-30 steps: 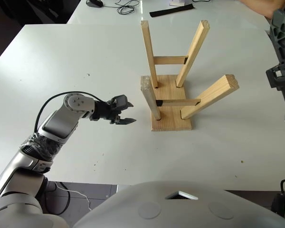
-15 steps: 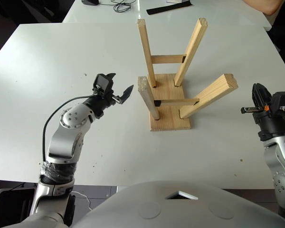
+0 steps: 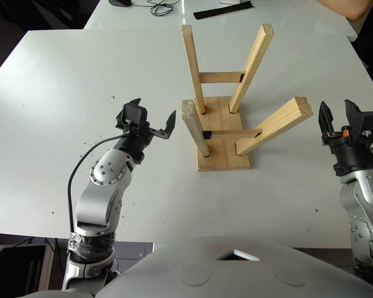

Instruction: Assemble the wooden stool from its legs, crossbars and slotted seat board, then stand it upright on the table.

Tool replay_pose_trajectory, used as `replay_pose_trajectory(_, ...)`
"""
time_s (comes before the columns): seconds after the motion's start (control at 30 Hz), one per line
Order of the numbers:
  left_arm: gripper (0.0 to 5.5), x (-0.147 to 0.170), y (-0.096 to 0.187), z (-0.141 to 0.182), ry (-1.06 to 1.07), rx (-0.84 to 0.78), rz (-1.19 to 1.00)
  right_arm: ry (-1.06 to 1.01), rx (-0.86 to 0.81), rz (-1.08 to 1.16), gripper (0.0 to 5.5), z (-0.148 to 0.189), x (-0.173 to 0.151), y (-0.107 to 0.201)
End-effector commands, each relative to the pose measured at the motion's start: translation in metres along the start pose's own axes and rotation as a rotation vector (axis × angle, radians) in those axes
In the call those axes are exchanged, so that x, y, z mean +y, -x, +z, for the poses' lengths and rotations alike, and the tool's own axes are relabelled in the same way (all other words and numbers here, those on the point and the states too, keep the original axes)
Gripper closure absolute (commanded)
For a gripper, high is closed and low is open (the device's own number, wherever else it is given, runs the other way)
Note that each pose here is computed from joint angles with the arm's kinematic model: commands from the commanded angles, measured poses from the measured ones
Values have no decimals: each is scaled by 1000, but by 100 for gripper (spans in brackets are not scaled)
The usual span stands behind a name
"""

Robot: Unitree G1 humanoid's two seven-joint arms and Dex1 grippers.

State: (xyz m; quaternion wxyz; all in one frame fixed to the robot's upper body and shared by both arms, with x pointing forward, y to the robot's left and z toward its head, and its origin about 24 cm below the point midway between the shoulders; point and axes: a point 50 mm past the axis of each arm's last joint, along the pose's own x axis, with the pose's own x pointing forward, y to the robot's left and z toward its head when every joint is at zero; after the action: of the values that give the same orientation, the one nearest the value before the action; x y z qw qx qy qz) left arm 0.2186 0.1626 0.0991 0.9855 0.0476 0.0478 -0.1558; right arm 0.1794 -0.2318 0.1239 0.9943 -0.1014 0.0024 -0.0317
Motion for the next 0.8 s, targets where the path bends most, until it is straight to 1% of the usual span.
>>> replay_pose_trajectory(0.03,10,11,2,-1,-23,29,78,115,93,-211,266,-10,-38,-1)
replay_pose_trajectory(0.1,10,19,2,3,-45,23,104,187,123,-338,266,-12,-65,2)
replay_pose_trajectory(0.13,10,21,2,7,-57,12,98,207,124,-368,266,-10,-71,3)
replay_pose_trajectory(0.17,10,21,1,11,-68,2,82,222,121,-376,266,-8,-72,3)
replay_pose_trajectory(0.23,10,17,0,19,-108,-6,21,243,94,-294,266,-2,-54,-3)
replay_pose_trajectory(0.3,10,8,1,23,-121,1,-50,203,63,-161,266,4,-22,-8)
replay_pose_trajectory(0.37,10,-10,6,25,-91,26,-164,108,31,53,266,11,31,-11)
replay_pose_trajectory(0.4,10,-22,8,26,-59,40,-215,31,18,178,266,17,63,-10)
replay_pose_trajectory(0.47,10,-41,11,29,-38,58,-305,-56,0,392,266,29,111,-3)
replay_pose_trajectory(0.5,10,-49,10,31,-24,57,-332,-73,-1,473,266,33,129,2)
replay_pose_trajectory(0.53,10,-54,9,32,-19,58,-347,-84,2,519,266,35,139,5)
replay_pose_trajectory(0.6,10,-60,3,31,-8,78,-341,-74,38,501,266,29,139,5)
replay_pose_trajectory(0.7,10,-58,-4,25,-7,123,-278,-23,88,392,266,18,123,-7)
replay_pose_trajectory(0.8,10,-53,-7,26,-11,122,-239,1,110,296,266,11,105,-16)
